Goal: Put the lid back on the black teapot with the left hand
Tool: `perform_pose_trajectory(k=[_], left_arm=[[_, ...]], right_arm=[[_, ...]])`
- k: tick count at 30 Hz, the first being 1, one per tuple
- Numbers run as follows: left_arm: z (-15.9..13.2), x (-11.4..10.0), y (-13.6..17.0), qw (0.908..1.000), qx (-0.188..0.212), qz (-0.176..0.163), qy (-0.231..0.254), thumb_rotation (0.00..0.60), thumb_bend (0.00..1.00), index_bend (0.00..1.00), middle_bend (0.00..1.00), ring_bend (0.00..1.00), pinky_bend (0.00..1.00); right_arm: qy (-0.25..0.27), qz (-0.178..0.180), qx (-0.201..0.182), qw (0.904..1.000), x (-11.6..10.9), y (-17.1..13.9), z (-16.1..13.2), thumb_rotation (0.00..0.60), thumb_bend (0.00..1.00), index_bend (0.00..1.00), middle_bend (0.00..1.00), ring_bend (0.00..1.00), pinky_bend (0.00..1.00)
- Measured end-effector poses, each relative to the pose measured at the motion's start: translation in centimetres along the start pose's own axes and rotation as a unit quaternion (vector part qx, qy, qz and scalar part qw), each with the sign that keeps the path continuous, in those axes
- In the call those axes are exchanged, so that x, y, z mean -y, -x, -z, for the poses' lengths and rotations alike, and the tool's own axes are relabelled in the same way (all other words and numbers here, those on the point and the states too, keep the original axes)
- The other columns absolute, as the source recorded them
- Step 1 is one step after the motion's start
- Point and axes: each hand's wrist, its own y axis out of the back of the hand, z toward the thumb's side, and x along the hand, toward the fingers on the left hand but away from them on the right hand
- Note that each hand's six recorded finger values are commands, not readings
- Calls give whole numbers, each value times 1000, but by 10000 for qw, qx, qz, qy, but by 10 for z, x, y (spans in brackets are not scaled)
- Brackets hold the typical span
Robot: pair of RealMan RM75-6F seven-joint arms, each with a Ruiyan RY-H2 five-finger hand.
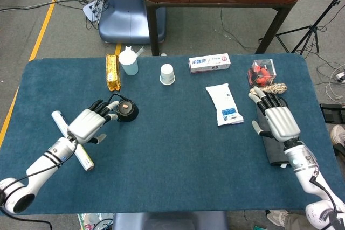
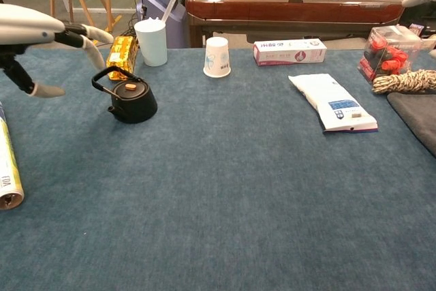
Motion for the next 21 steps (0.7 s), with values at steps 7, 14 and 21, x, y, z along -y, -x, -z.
perform_pose_trajectory(k=[7, 14, 21], left_arm=[[17, 1, 62, 9958, -590, -597, 371, 600, 323, 239, 0, 0, 0], [34, 33, 120, 9894, -1079, -754, 619, 600, 322, 239, 0, 0, 0], [45, 59, 149, 9827, -1468, -823, 775, 600, 323, 238, 0, 0, 0]], right_arm=[[29, 95, -61, 9999, -1, -32, 1, 600, 436, 29, 0, 0, 0], [-174, 391, 137, 9990, 1, -74, 12, 600, 435, 29, 0, 0, 0], [-387, 564, 322, 9971, 13, -123, 18, 600, 436, 29, 0, 0, 0]])
